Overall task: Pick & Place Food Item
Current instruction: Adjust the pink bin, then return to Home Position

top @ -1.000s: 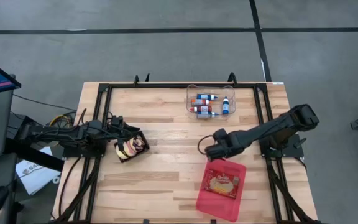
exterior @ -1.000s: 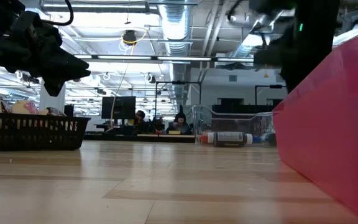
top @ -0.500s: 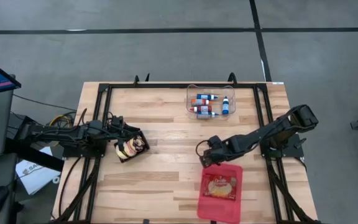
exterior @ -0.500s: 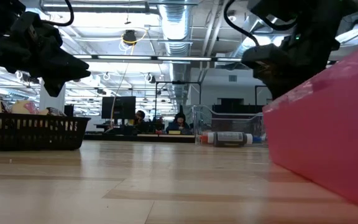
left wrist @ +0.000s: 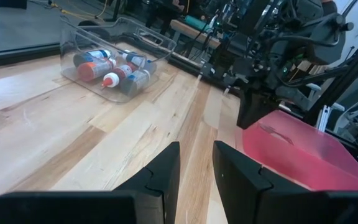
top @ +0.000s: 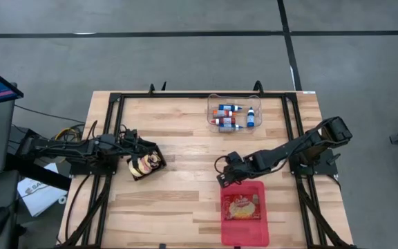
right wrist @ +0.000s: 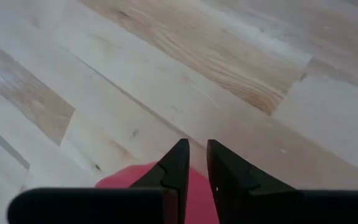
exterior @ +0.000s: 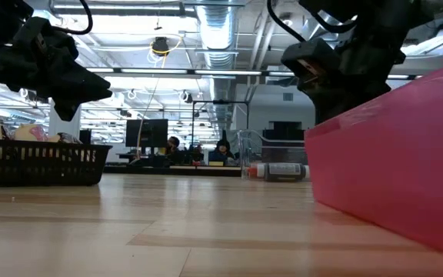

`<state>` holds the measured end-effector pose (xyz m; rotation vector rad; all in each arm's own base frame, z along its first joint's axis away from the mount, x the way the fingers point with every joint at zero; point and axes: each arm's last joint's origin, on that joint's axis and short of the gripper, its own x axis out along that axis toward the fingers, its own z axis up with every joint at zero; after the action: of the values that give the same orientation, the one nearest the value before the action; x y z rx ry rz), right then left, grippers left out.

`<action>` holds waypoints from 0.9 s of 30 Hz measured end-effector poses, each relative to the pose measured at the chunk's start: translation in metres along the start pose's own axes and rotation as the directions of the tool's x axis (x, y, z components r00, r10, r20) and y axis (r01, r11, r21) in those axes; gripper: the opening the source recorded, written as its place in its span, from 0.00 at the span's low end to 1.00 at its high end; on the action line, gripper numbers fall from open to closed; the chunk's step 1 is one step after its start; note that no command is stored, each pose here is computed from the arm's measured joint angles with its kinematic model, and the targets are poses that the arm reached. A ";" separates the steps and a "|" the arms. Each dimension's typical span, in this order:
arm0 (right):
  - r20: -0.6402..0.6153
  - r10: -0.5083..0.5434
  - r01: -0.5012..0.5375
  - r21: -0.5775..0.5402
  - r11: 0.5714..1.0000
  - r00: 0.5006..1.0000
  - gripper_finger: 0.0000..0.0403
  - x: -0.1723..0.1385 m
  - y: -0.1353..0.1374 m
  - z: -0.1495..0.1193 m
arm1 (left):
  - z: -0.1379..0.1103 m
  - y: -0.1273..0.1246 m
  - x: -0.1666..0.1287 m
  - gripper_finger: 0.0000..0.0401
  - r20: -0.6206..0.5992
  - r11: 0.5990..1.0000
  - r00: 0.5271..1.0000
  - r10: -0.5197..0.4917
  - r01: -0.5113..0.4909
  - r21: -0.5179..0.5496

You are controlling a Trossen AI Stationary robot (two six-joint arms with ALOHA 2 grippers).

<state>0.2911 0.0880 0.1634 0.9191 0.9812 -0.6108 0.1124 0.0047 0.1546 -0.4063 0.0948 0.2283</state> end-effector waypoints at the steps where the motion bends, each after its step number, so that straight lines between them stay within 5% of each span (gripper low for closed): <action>1: 0.006 -0.002 0.002 0.002 1.000 1.000 0.13 0.000 0.000 0.001 | 0.000 0.000 0.000 0.23 -0.002 1.000 1.000 0.001 -0.001 0.000; 7: 0.074 -0.004 0.005 -0.009 1.000 0.997 0.13 -0.001 0.002 0.010 | 0.000 0.000 0.000 0.23 -0.002 1.000 1.000 0.001 -0.001 0.000; 12: 0.200 0.100 -0.058 -0.205 0.977 0.975 0.13 -0.013 0.026 0.024 | 0.000 0.000 0.000 0.23 -0.002 1.000 1.000 0.002 -0.002 0.001; 15: 0.255 0.319 -0.187 -0.434 0.881 0.913 0.13 -0.026 0.054 0.030 | 0.000 0.000 0.000 0.23 -0.001 1.000 1.000 0.004 -0.004 0.001; 19: 0.295 0.587 -0.294 -0.648 0.703 0.754 0.13 -0.040 0.080 0.038 | 0.000 0.000 0.000 0.23 -0.001 1.000 1.000 0.004 -0.004 0.001; 27: 0.316 0.713 -0.287 -0.756 0.588 0.626 0.13 -0.009 0.089 0.061 | 0.000 0.000 0.000 0.23 0.002 1.000 1.000 0.002 -0.002 0.000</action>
<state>0.3830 0.0789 0.2201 0.2906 0.2259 0.0226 0.1128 0.0048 0.1547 -0.4061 0.0933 0.2308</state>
